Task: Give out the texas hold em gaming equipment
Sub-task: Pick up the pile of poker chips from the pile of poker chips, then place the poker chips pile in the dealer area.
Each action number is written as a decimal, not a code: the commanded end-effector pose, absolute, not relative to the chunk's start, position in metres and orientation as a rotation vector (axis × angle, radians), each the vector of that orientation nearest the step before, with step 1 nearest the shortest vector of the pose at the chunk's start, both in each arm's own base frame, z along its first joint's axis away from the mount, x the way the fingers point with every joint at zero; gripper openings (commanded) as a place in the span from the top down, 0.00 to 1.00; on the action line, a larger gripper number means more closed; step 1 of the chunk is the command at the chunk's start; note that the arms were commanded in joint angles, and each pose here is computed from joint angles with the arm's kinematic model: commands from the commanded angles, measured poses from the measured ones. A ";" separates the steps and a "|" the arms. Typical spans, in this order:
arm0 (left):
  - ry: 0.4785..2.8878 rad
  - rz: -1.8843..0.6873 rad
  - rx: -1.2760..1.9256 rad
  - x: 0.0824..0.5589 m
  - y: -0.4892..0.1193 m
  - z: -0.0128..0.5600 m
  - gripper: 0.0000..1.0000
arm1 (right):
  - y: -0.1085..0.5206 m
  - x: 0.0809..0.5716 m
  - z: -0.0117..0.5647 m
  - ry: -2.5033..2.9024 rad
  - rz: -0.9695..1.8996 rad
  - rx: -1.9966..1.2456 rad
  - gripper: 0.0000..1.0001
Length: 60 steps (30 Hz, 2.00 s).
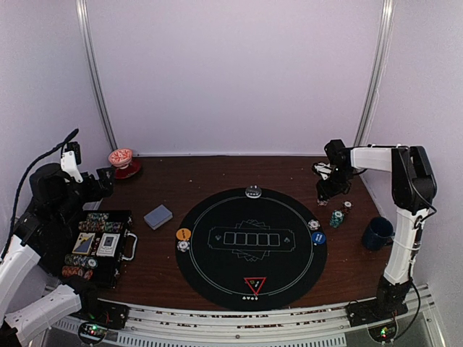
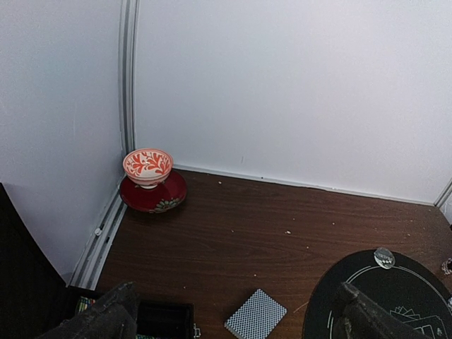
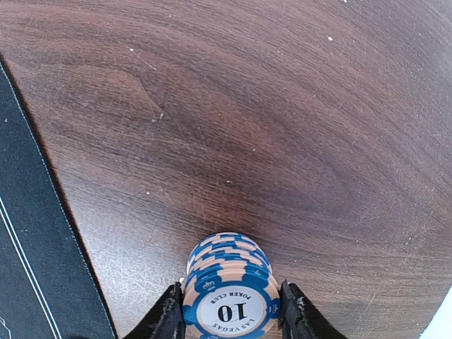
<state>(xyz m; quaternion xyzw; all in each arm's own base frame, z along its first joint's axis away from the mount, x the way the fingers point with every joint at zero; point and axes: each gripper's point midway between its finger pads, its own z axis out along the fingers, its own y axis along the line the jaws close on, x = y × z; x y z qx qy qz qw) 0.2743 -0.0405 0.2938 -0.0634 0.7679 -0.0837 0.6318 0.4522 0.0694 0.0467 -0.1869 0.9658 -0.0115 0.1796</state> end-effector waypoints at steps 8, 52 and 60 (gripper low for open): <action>1.706 -0.216 -0.158 0.275 -0.040 0.305 0.02 | 0.066 0.455 0.046 2.724 -0.044 -0.498 0.64; 1.709 -0.189 -0.190 0.278 -0.032 0.303 0.02 | 0.317 0.473 0.130 2.320 0.009 -0.992 0.69; 1.703 -0.191 -0.194 0.277 -0.031 0.304 0.02 | 0.378 0.486 0.123 2.210 -0.018 -1.043 0.70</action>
